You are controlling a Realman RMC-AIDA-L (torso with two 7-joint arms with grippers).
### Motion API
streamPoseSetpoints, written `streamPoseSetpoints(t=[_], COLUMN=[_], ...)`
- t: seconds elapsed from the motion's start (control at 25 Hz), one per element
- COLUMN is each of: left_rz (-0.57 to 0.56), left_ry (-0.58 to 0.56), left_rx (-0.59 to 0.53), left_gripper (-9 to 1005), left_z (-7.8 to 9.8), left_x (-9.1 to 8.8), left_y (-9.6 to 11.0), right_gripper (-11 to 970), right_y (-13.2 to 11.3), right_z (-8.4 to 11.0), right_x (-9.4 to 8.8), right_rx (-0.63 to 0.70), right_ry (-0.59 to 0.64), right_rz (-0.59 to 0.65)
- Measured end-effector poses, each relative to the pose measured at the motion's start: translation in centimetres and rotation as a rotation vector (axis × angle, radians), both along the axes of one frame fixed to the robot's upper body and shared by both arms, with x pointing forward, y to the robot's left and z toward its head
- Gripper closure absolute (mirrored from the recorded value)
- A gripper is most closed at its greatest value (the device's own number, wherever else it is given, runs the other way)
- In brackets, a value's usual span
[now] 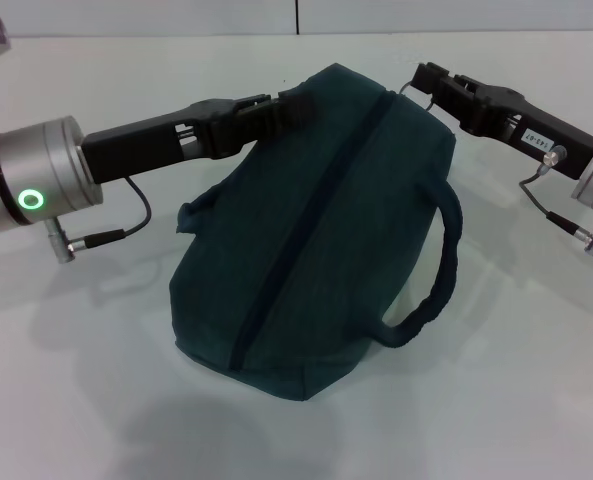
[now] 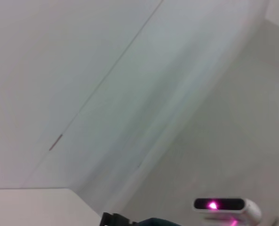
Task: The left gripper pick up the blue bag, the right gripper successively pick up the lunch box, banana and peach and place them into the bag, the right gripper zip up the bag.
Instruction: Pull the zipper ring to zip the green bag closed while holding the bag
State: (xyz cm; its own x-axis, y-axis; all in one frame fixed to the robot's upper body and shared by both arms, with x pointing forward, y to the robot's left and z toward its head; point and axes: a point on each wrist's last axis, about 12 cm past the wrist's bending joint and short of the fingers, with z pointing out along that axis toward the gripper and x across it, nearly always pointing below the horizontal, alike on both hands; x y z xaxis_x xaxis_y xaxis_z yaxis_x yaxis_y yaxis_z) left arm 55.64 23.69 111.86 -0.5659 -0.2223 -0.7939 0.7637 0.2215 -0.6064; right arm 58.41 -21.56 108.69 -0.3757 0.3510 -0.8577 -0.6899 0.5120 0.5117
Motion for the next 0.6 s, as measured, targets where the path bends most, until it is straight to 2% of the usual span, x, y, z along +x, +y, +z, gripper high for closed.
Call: streamPoseSetpoints(t=[0.12,0.36,0.56,0.6], left_rz=[0.01,0.026,0.033,0.037], left_ry=[0.001,0.005,0.008,0.011], left_rx=[0.009,0.018,0.019,0.018], left_gripper=[850,850,859,859], left_z=[-0.04,-0.15,-0.22,-0.27], left_x=[0.22,0.42,0.47,0.49], left_y=[-0.07,-0.06,-0.06,-0.06], right_gripper=[841,738,725,690], right_y=[0.05,0.1,0.02,-0.04], right_z=[0.08,0.18,0.05,0.01], right_x=[0.01,0.04,-0.02,-0.05], right_rx=[0.001,0.003,0.003,0.004], right_ry=[-0.004,-0.008,-0.002,-0.001], right_rz=[0.003,0.006,0.002,0.0])
